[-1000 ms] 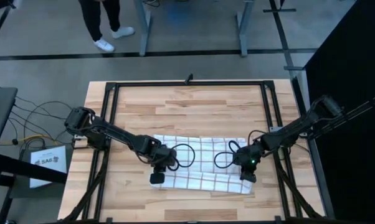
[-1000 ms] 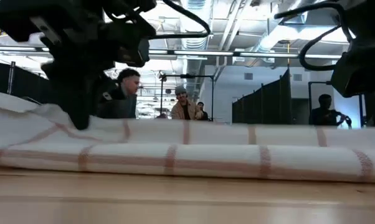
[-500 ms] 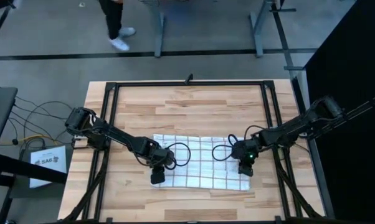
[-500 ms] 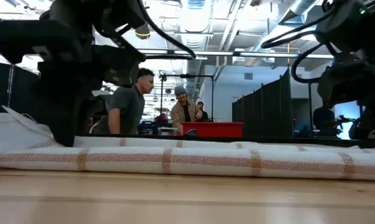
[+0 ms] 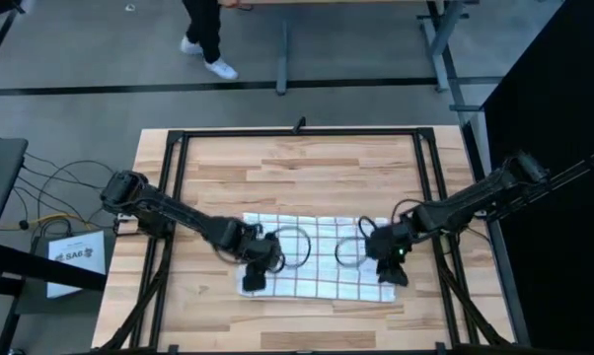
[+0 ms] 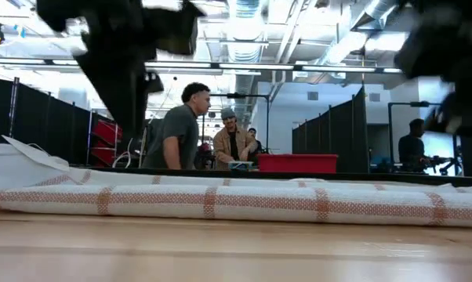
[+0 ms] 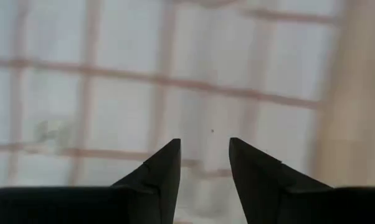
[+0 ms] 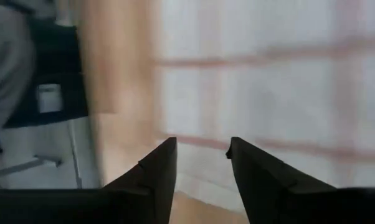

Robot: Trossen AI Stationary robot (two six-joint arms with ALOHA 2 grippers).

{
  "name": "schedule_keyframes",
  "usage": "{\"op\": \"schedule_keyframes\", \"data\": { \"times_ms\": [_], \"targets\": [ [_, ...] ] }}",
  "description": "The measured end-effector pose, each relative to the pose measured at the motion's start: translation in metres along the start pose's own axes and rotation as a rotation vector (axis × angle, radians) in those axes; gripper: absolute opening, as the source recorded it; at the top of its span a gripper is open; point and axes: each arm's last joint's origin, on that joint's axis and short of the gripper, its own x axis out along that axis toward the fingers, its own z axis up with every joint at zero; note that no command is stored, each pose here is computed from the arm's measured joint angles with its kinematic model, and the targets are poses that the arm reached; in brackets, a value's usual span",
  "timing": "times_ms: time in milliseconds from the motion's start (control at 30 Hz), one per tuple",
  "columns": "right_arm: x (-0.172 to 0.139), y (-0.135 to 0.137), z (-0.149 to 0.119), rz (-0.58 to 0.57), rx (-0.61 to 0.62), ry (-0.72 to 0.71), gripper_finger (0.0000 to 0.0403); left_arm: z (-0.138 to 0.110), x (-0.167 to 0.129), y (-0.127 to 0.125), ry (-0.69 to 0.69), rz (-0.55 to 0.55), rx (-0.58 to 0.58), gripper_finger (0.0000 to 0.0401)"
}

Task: Roll towel
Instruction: Fold the towel

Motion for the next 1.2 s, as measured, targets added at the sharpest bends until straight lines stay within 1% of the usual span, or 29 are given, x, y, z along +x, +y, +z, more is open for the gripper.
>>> {"op": "schedule_keyframes", "data": {
  "times_ms": [33,67,133,233,300,367,533,633,733,800,900,1000,1033,1100,1133,1200],
  "targets": [
    [0.001,0.010,0.001,0.007,-0.036,-0.016,0.0134,-0.003,-0.001,-0.008,0.000,-0.013,0.020,0.0121],
    [0.003,0.019,0.001,-0.010,-0.067,-0.030,0.0134,-0.007,-0.002,-0.015,0.010,-0.018,0.039,0.0121],
    [0.011,0.030,-0.004,-0.078,-0.096,-0.048,0.0133,-0.019,0.001,-0.027,0.033,0.004,0.059,0.0120],
    [0.026,0.033,-0.015,-0.192,-0.073,-0.034,0.0132,-0.038,0.008,-0.037,0.025,0.099,0.064,0.0120],
    [0.035,0.032,-0.020,-0.236,-0.068,0.009,0.0132,-0.047,0.013,-0.040,0.021,0.144,0.073,0.0120],
    [0.044,0.029,-0.023,-0.266,-0.066,0.044,0.0132,-0.052,0.017,-0.041,0.017,0.149,0.081,0.0120],
    [0.060,0.021,-0.025,-0.324,-0.043,0.099,0.0132,-0.065,0.030,-0.034,0.039,0.173,0.037,0.0120],
    [0.064,0.021,-0.029,-0.346,-0.054,0.123,0.0132,-0.075,0.038,-0.029,0.061,0.195,-0.007,0.0120],
    [0.062,0.023,-0.034,-0.368,-0.065,0.148,0.0132,-0.083,0.041,-0.029,0.061,0.206,-0.023,0.0120],
    [0.059,0.024,-0.034,-0.367,-0.057,0.147,0.0132,-0.081,0.040,-0.030,0.058,0.204,-0.041,0.0120],
    [0.049,0.034,-0.023,-0.329,-0.036,0.108,0.0132,-0.067,0.026,-0.037,0.020,0.176,-0.045,0.0120],
    [0.042,0.049,-0.015,-0.275,-0.035,0.054,0.0132,-0.051,0.005,-0.051,-0.081,0.140,-0.037,0.0120],
    [0.042,0.054,-0.013,-0.251,-0.034,0.035,0.0132,-0.049,0.002,-0.055,-0.111,0.132,-0.041,0.0120],
    [0.045,0.065,-0.008,-0.161,-0.026,-0.038,0.0132,-0.043,0.001,-0.064,-0.191,0.073,-0.072,0.0120],
    [0.045,0.070,-0.005,-0.121,-0.046,-0.078,0.0132,-0.040,0.001,-0.067,-0.231,0.049,-0.075,0.0120],
    [0.045,0.074,0.001,-0.101,-0.135,-0.152,0.0132,-0.033,0.000,-0.069,-0.291,0.014,-0.045,0.0120]
  ]
}}
